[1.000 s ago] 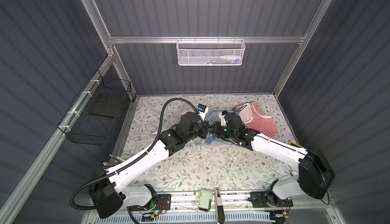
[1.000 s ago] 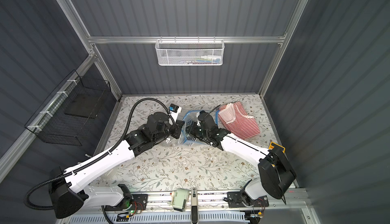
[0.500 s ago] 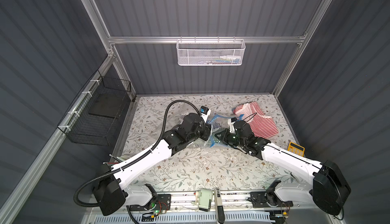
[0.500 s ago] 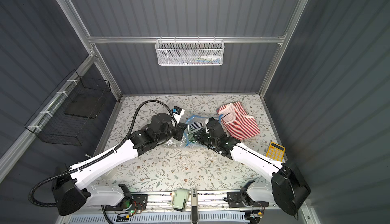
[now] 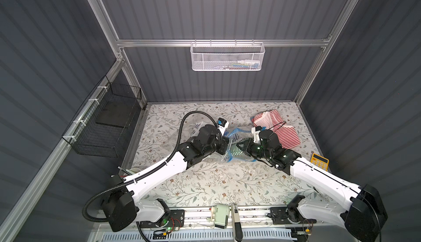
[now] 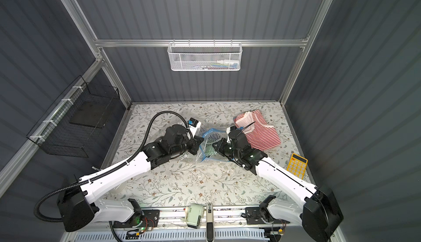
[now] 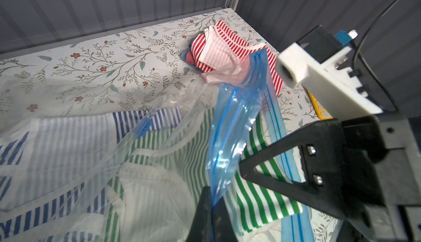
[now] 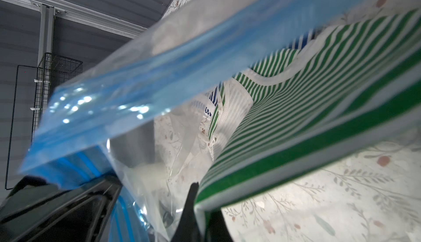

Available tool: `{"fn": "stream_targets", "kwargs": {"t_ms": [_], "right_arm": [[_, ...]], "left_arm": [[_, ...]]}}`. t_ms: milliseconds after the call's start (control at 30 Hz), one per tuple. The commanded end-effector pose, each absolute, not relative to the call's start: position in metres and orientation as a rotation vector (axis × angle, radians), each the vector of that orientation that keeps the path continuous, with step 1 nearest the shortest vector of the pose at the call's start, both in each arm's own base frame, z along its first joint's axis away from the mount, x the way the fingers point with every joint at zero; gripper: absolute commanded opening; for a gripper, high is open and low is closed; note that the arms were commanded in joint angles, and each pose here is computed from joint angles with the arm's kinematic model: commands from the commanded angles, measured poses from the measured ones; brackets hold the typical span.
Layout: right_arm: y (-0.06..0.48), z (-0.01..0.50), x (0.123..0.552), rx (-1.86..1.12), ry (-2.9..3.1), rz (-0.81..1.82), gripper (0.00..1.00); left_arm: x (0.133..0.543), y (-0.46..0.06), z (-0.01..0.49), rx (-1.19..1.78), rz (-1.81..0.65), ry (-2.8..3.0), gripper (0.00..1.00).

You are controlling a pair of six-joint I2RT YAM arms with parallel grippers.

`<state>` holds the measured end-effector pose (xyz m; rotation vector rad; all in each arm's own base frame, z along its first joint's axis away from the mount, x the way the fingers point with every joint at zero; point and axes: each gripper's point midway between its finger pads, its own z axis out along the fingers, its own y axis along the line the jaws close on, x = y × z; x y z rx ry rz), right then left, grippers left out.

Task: Take the tank top out of the vacuum bag
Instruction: Take out the tank top from the vacuum bag.

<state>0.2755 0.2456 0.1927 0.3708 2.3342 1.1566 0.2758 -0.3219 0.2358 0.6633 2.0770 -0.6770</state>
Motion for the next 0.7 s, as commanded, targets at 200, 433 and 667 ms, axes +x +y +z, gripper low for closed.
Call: {"fn": "stream_targets", "kwargs": {"t_ms": [200, 433, 667], "right_arm": [[0.235, 0.214, 0.267, 0.348, 2.302, 1.164, 0.0], [0.217, 0.209, 0.257, 0.392, 2.295, 1.156, 0.0], [0.2, 0.195, 0.242, 0.442, 2.307, 1.134, 0.0]], "left_arm": [[0.276, -0.33, 0.226, 0.667, -0.714, 2.097, 0.0], [0.278, -0.334, 0.226, 0.673, -0.724, 2.098, 0.0], [0.276, -0.335, 0.225, 0.676, -0.728, 2.1, 0.0]]}}
